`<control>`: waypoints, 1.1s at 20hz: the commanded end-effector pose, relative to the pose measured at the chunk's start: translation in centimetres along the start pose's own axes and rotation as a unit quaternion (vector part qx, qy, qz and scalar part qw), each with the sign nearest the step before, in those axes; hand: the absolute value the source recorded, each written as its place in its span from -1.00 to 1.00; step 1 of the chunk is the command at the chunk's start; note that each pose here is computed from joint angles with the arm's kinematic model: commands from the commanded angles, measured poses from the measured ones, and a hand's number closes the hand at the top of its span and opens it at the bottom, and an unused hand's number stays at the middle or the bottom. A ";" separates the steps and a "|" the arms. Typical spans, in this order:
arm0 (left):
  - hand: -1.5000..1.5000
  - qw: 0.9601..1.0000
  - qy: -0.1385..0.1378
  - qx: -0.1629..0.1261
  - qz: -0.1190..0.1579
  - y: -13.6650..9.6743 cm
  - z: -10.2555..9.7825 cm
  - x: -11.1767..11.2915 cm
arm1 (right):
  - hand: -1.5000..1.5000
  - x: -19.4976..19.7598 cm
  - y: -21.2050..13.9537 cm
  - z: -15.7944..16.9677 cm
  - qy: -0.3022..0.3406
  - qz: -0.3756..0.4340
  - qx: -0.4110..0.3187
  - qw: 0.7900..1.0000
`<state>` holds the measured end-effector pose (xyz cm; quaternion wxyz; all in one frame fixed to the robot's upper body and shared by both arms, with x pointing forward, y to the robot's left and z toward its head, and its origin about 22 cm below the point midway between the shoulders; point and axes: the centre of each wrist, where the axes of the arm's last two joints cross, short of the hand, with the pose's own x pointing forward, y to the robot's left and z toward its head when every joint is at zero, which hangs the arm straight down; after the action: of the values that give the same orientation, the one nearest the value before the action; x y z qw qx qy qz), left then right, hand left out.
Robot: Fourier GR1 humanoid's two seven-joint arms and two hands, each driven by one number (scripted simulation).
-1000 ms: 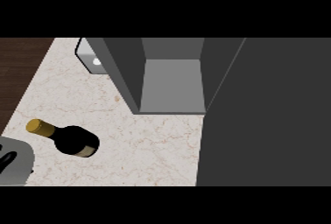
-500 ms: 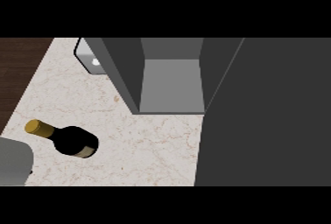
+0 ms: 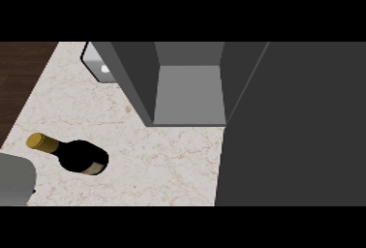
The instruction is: Pick up the wine, place it into the cabinet and close the cabinet
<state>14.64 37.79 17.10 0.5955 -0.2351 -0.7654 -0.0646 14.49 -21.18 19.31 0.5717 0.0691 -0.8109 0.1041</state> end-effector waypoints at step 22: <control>-1.00 0.997 0.074 0.034 0.009 8.3 -0.3 -11.2 | -1.00 3.1 0.0 2.1 -0.017 -0.003 0.030 0.999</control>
<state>20.32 40.17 7.61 0.6581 -0.2283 -0.7148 -0.0626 14.72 -21.13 20.13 0.5738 0.0642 -0.8081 0.1169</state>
